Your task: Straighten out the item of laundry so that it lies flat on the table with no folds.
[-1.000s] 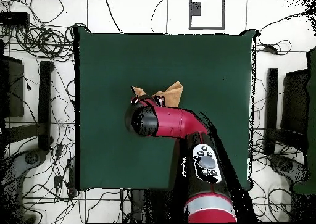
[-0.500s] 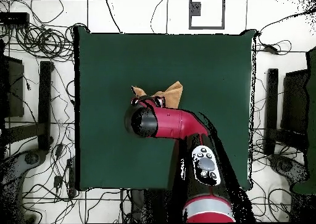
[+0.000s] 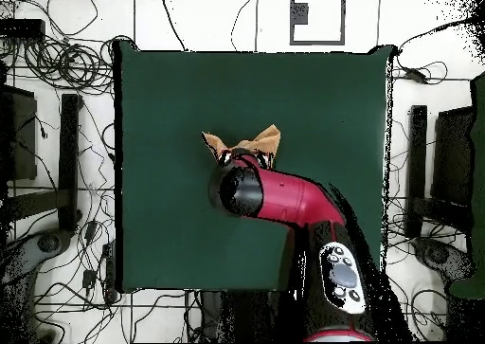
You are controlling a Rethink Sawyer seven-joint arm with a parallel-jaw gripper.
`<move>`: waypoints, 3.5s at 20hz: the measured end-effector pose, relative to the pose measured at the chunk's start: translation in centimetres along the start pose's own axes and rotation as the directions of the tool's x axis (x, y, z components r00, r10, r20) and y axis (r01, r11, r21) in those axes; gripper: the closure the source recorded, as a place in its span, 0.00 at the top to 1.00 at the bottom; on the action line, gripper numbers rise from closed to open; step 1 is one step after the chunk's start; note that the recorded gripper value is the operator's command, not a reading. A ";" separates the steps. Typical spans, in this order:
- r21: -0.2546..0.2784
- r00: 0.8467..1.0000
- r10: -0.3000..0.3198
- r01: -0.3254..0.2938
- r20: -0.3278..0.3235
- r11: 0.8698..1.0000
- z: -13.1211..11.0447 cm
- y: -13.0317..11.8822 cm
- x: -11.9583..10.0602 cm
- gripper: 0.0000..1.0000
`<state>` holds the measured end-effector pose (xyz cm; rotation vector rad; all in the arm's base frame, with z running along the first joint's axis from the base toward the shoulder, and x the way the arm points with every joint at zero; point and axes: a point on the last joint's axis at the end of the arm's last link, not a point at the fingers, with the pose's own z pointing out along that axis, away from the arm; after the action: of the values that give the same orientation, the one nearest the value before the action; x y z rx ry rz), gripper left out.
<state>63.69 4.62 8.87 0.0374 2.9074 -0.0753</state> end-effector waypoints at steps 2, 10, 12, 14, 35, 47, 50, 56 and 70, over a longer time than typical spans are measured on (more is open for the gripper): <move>0.009 0.999 0.036 -0.036 -0.026 0.999 -0.5 -1.3 0.0 0.00; 0.028 0.976 0.115 -0.112 -0.182 0.993 -1.6 -4.0 1.9 0.00; 0.033 0.968 0.125 -0.121 -0.217 0.992 -1.8 -4.5 2.5 0.00; 0.040 0.957 0.134 -0.128 -0.256 0.991 -2.0 -5.0 3.2 0.00; 0.069 0.930 0.180 -0.167 -0.321 0.984 -5.2 -7.9 2.9 0.00; 0.067 0.933 0.176 -0.163 -0.315 0.984 -5.6 -7.8 2.0 0.00; 0.066 0.934 0.169 -0.156 -0.315 0.986 -5.7 -7.4 1.9 0.00; 0.065 0.938 0.167 -0.155 -0.305 0.986 -6.1 -7.3 1.6 0.00; 0.043 0.957 0.179 -0.174 -0.229 0.984 -9.9 -8.2 -1.2 0.00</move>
<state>62.31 -3.10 19.15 0.3311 3.1205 -0.0778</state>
